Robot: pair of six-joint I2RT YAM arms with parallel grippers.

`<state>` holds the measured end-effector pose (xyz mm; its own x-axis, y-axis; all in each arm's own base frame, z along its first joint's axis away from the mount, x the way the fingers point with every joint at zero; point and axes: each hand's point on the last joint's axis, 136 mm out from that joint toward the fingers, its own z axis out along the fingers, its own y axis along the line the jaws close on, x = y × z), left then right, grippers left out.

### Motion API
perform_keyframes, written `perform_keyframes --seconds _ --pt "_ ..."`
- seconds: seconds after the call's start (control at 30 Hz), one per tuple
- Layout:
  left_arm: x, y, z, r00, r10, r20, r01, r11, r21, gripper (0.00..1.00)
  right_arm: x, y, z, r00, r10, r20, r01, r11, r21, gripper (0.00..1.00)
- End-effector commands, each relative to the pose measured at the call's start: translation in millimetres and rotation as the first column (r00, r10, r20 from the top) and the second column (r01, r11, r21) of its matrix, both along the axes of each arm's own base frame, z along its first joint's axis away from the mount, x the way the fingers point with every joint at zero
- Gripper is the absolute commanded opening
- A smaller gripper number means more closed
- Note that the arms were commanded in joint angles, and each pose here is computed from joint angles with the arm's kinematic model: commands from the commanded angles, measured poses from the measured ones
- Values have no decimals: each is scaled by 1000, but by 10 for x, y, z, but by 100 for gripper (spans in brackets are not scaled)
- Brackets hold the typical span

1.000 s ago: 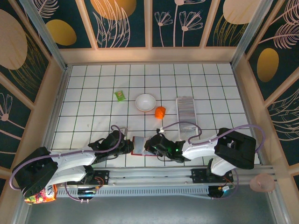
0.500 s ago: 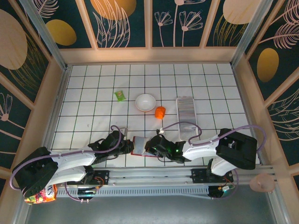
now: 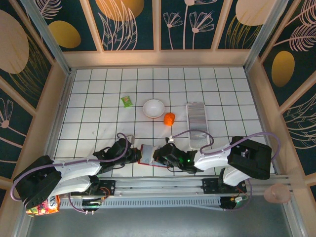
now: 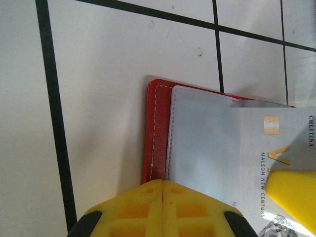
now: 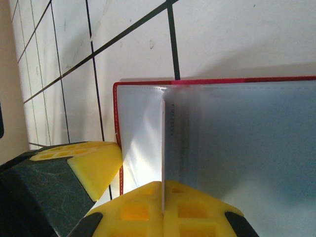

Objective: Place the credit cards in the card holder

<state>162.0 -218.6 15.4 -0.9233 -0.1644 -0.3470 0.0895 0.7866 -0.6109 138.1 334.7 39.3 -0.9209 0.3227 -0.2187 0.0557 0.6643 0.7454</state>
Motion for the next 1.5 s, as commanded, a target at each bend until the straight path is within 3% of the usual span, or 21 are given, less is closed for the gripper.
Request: perform_keyframes --seconds 0.0,0.27,0.4,0.57,0.87,0.9,0.97,1.03,1.17,1.47 --pt "-130 79 -143 998 -8 -55 9 1000 28 0 -7 19 -14 1000 -15 1 15 1000 22 0" --pt "-136 83 -143 998 -6 -55 7 1000 21 0 32 11 -101 1000 -27 13 27 999 -32 0" --pt "-144 83 -154 998 -8 -57 9 1000 20 0 43 -55 -204 999 -11 33 15 993 -119 0" --pt "-152 83 -161 998 -10 -58 11 1000 17 0 4 -77 -239 1000 -11 15 12 995 -96 0" --pt "-153 91 -156 999 -8 -54 8 1000 14 0 77 -190 -149 997 3 75 21 946 -323 25" --pt "-150 88 -149 999 -6 -53 7 1000 10 0 86 -201 -137 997 4 80 23 940 -339 32" --pt "-147 91 -148 999 -4 -50 4 1000 9 0 97 -238 -142 997 -1 83 32 929 -369 36" --pt "-142 89 -152 999 -4 -47 5 1000 7 0 110 -306 -164 997 -17 82 49 912 -408 49" --pt "-144 79 -168 999 -11 -52 11 1000 13 0 111 -322 -167 996 -16 83 50 904 -424 49" --pt "-155 71 -165 998 -11 -55 11 1000 2 0 114 -169 -157 997 20 80 16 904 -427 38"
